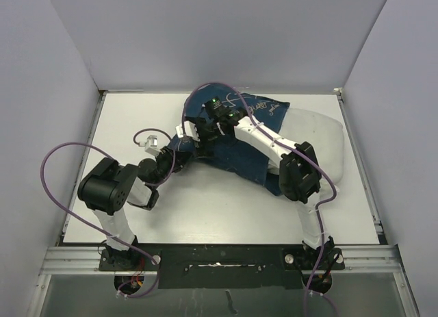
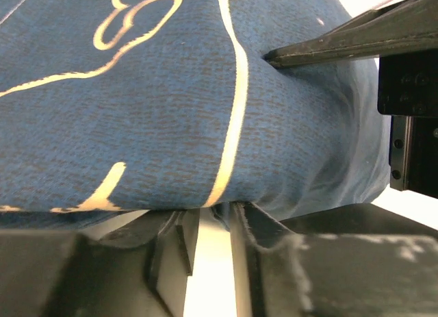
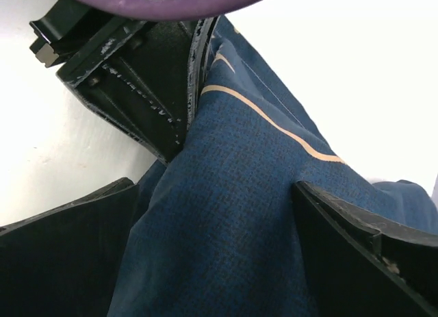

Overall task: Put the pillow into the pillowcase
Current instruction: Stuff the pillow into the pillowcase.

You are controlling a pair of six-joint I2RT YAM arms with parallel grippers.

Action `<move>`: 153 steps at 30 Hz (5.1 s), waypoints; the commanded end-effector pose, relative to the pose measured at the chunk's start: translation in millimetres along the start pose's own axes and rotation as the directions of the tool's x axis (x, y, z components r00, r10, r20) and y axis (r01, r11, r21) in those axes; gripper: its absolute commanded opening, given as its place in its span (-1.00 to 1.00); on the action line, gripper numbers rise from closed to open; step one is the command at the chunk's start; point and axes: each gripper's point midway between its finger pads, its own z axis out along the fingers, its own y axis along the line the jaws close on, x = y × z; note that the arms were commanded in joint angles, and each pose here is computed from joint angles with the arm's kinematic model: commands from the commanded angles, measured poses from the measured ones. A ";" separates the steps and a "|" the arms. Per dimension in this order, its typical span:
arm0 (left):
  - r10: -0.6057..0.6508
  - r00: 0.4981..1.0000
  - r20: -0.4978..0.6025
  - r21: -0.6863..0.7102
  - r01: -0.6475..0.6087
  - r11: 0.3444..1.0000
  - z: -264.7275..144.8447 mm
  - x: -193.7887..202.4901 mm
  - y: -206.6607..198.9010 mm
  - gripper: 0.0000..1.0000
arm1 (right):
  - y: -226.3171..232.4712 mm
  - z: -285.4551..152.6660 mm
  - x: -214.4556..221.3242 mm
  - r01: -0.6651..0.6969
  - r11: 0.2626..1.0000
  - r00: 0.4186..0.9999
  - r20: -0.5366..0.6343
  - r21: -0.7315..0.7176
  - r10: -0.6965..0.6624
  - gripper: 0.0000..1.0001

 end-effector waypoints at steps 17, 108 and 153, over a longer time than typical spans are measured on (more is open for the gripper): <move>0.112 0.993 -0.037 0.300 -0.096 0.949 -0.3 -22.0 -68.6 -1.00 | -104.3 -11.7 47.4 0.018 0.909 0.967 -0.239 0.417 0.090 -1.00; -0.071 0.993 -0.091 -0.135 0.058 0.989 54.5 -25.1 33.0 0.37 | -108.4 -52.4 14.3 -0.046 0.954 0.998 -0.020 0.297 0.055 0.96; -0.016 0.972 -0.233 0.375 0.104 0.921 117.9 23.1 -112.1 -1.00 | -167.8 -49.9 197.6 -0.079 0.738 0.863 -0.325 0.670 0.387 0.26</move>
